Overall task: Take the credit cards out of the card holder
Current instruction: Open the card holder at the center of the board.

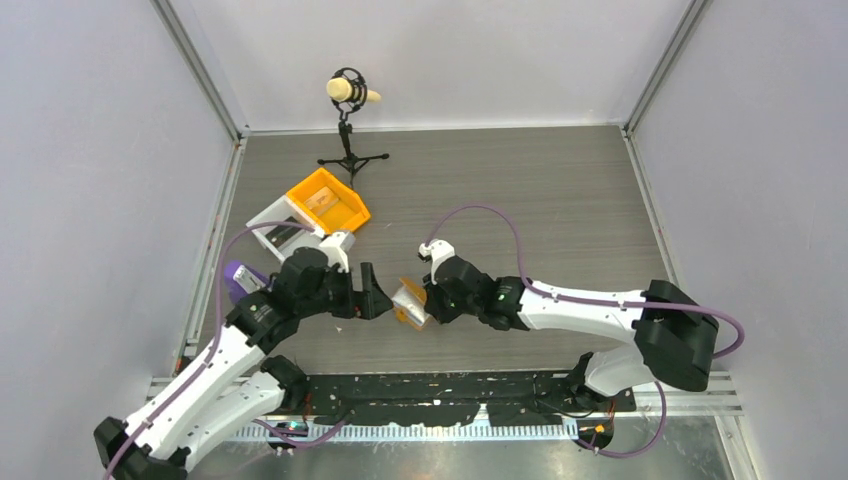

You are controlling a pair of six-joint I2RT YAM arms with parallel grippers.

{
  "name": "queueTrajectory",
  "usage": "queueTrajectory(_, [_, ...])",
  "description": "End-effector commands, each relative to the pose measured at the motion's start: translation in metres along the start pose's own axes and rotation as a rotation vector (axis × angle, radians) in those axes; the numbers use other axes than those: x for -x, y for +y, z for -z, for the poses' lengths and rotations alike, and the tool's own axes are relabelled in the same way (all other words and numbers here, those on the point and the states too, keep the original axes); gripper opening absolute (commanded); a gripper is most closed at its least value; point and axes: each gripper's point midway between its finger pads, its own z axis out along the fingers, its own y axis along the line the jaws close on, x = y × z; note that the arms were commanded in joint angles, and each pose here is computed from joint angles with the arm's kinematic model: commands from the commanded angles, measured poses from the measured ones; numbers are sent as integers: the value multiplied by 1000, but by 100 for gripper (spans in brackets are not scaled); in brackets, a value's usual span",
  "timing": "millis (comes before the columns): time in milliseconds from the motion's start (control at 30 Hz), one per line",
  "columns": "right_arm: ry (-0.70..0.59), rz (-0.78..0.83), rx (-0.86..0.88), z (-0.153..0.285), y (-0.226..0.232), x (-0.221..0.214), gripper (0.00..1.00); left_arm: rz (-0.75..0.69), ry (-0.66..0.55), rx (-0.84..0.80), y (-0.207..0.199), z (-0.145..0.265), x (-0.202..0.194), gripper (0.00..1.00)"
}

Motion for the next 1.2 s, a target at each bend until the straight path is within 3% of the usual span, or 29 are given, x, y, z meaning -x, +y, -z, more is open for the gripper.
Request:
queueTrajectory(0, [-127,-142,98,13,25,31,5,-20,-68,-38,-19,-17,20,85])
queueTrajectory(367, [-208,-267,94,26,18,38,5,56,-2,69,-1,-56,0,82])
queueTrajectory(600, [-219,-298,90,30,11,26,5,91,14,49,0,-79,-9,83])
queueTrajectory(1167, [-246,-334,80,33,-3,17,5,73,69,137,18,-111,-21,76])
